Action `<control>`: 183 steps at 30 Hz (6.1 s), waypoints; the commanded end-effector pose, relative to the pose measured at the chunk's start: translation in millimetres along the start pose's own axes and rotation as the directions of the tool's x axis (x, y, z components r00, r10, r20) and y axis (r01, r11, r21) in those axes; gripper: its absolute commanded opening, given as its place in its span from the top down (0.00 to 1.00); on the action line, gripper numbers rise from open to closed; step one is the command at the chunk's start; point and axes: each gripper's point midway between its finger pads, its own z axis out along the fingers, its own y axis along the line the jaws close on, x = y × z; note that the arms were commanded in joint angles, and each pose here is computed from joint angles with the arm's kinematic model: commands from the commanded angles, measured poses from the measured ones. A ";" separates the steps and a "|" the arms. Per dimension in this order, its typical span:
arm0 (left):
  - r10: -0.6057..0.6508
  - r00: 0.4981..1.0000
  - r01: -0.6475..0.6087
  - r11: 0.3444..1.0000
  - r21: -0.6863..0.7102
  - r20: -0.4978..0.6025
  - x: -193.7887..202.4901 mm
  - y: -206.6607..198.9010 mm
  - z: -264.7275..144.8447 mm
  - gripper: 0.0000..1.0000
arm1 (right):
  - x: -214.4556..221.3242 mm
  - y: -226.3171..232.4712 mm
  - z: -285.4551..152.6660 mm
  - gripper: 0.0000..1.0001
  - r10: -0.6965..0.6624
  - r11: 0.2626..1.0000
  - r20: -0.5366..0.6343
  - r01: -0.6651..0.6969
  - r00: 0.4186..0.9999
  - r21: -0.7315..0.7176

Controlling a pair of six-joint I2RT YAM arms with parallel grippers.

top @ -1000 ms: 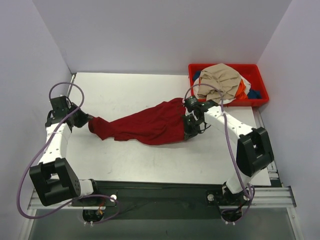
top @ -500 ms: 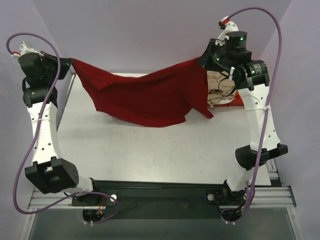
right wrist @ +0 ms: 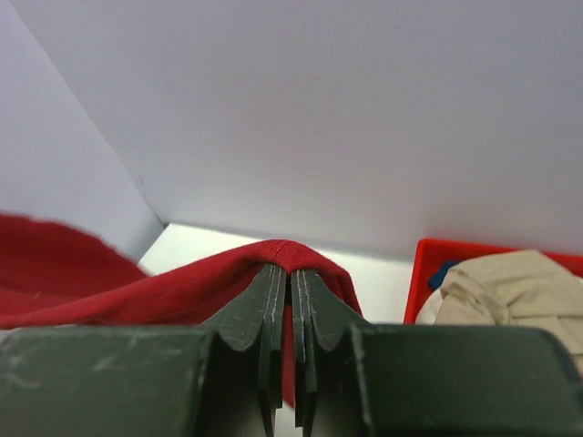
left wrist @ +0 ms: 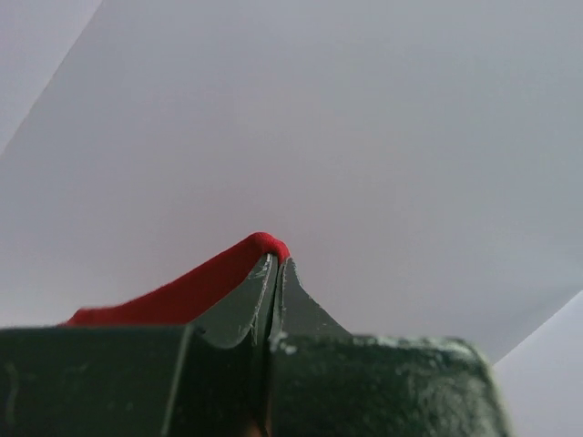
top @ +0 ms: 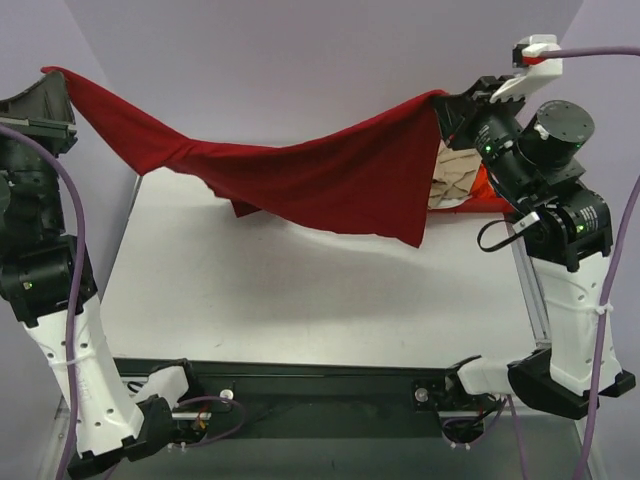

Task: Fold and stack the t-shirts
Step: Flatten out the tshirt, then grap the side of the flattened tshirt closest away from the robot with both arms

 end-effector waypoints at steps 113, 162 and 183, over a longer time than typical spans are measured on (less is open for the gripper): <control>-0.276 0.023 -0.485 0.837 -0.252 -0.961 531.2 348.3 -183.0 0.03 | 539.6 -77.1 18.6 0.04 0.368 0.929 -0.888 -0.089 0.275 0.358; -0.244 0.064 -0.505 0.828 -0.242 -0.968 453.9 349.5 -203.6 0.03 | 535.1 -39.9 -49.9 0.04 0.356 0.933 -0.899 -0.048 0.256 0.356; -0.180 0.031 -0.527 0.833 -0.169 -0.983 514.2 391.3 -109.4 0.03 | 533.8 -98.0 42.1 0.04 0.439 0.892 -0.861 -0.010 0.257 0.452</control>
